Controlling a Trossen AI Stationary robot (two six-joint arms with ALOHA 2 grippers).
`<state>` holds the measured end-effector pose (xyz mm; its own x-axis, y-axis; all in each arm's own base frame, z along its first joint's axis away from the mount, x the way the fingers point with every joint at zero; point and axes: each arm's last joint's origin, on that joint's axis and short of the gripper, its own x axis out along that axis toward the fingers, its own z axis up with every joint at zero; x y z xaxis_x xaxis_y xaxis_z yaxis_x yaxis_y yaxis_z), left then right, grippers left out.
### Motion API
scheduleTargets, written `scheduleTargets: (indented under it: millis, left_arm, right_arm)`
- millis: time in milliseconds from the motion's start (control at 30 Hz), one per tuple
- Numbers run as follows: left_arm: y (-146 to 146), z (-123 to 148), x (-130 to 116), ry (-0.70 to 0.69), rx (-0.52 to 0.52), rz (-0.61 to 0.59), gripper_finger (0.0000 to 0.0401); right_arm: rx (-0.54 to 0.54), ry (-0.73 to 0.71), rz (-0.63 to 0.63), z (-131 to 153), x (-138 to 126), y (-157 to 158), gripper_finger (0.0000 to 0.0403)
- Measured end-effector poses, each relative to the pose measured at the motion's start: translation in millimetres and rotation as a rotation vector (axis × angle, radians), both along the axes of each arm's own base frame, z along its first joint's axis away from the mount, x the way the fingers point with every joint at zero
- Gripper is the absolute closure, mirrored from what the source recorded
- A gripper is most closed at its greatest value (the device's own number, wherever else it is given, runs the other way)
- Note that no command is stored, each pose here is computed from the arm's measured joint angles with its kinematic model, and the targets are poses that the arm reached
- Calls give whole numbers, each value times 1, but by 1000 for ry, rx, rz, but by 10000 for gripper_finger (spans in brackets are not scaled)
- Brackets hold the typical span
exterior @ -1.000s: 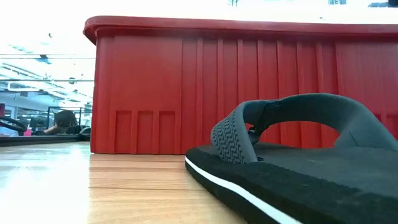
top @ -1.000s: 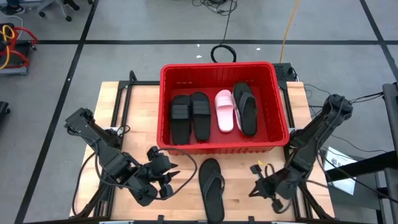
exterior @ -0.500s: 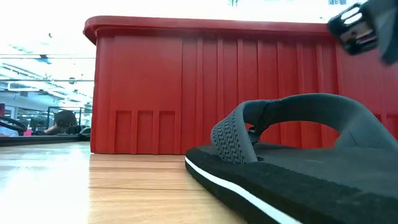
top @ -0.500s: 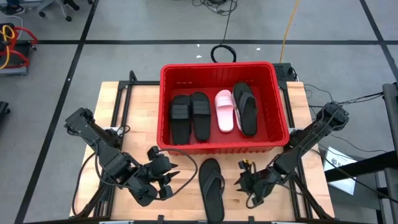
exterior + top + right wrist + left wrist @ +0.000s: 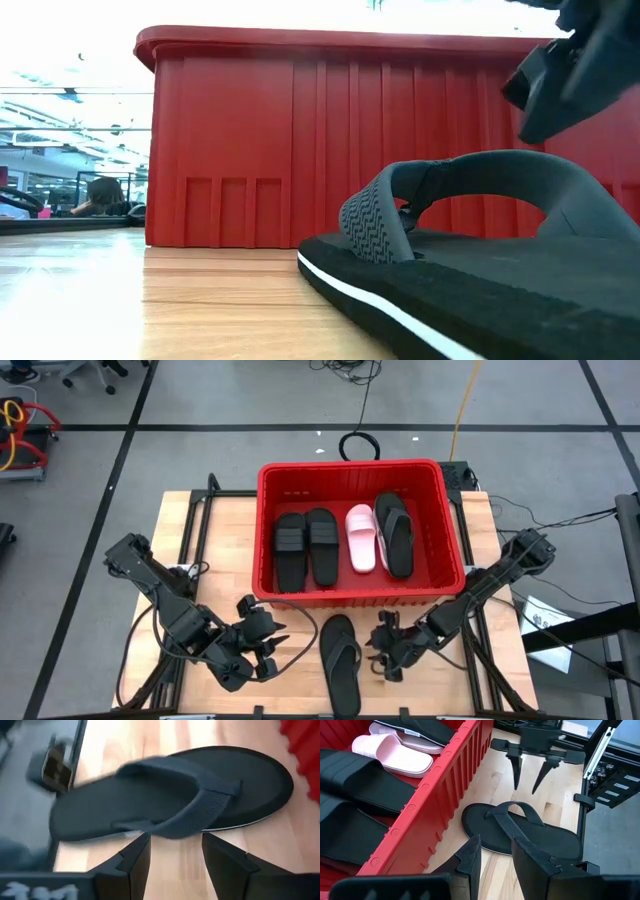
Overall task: Pick and place slides into bin
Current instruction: Put the black slipper into the red bin
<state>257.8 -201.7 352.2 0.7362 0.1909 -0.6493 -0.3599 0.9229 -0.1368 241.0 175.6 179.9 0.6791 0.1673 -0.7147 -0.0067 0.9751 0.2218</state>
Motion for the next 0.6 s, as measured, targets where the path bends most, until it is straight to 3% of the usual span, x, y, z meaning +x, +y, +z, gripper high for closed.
scheduleTargets:
  millis: [333, 600]
  left_arm:
    - [0, 0, 0, 0, 0, 0, 295]
    - [0, 0, 0, 0, 0, 1, 295]
  right_arm:
    - [201, 29, -224, 1, 7, -6, 220]
    - [227, 58, -270, -16, 12, -2, 219]
